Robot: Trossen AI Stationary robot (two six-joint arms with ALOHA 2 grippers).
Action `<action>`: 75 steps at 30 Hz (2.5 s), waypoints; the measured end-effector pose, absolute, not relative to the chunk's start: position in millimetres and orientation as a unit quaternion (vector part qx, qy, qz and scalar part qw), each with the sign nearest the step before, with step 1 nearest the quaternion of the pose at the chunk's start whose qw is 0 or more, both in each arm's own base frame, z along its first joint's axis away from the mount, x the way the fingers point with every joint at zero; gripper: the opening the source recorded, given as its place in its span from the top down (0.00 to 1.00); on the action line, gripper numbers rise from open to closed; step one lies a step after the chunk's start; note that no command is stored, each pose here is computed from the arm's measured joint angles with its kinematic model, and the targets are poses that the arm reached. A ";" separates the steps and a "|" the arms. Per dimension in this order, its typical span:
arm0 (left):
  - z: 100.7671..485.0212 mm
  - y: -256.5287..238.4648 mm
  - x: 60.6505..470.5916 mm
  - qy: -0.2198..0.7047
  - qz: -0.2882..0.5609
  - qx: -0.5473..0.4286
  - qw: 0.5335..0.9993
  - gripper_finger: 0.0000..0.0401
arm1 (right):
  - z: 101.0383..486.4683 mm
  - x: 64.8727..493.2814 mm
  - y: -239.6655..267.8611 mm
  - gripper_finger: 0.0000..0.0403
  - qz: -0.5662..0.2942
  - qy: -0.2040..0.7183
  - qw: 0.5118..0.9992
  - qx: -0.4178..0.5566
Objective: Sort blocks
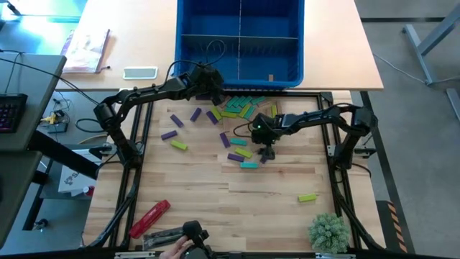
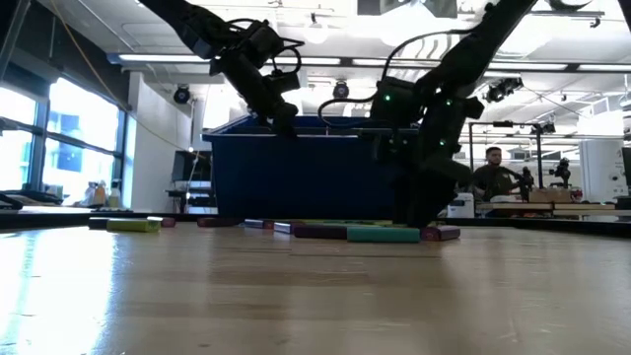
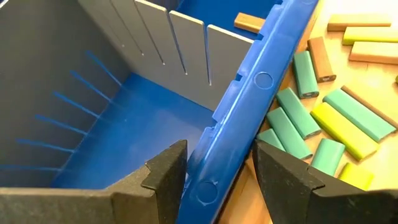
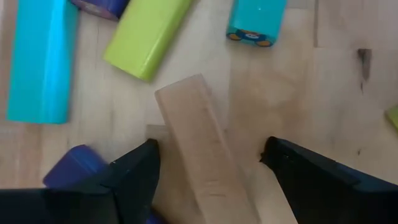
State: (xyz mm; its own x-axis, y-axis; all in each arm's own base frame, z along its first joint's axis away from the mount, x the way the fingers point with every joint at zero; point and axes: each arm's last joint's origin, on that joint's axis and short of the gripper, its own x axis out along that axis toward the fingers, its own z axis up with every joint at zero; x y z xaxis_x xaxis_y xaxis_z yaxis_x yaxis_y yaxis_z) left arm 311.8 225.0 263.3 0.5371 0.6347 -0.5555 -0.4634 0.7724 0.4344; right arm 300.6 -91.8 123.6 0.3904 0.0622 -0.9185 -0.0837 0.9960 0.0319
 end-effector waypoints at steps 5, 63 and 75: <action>263.0 224.8 311.7 0.365 0.313 0.121 0.868 0.59 | 122.9 299.4 -94.3 0.42 0.047 0.553 0.832 -0.018; 258.1 224.0 308.5 0.386 0.289 0.107 0.869 0.59 | 235.0 266.2 -139.2 0.45 -0.381 0.400 0.827 0.105; 259.4 224.5 309.6 0.378 0.290 0.110 0.873 0.59 | 121.7 264.1 -118.6 0.44 -0.525 0.297 0.765 0.227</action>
